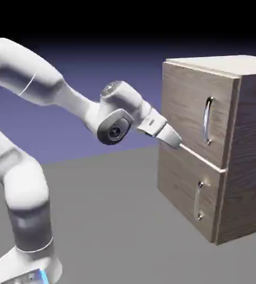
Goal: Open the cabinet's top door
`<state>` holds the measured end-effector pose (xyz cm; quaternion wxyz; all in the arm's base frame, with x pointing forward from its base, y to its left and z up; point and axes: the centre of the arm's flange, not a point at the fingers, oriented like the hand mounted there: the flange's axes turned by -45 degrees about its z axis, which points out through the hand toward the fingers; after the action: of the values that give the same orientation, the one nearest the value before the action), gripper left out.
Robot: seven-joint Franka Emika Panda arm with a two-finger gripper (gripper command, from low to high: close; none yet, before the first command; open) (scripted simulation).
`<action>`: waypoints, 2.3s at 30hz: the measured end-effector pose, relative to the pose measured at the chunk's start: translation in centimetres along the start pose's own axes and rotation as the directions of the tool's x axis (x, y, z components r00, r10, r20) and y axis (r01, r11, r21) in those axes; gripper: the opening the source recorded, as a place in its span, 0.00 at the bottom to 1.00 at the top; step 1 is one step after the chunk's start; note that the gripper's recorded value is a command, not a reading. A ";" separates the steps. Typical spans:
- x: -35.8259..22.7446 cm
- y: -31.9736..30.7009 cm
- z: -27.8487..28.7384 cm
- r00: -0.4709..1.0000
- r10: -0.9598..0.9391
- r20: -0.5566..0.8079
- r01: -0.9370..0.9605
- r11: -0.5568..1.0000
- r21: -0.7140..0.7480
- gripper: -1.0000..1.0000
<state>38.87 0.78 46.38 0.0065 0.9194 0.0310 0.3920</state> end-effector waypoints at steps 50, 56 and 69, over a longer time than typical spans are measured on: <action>2.4 4.0 -4.6 0.846 -0.049 -0.531 0.020 0.998 -0.060 0.50; 1.9 5.3 -2.2 0.797 -0.016 -0.604 -0.006 0.999 -0.036 0.50; 3.2 6.6 4.1 0.720 0.038 -0.692 -0.029 0.999 0.025 0.50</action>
<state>44.42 -5.56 46.11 -0.0183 0.7070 0.0168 0.7068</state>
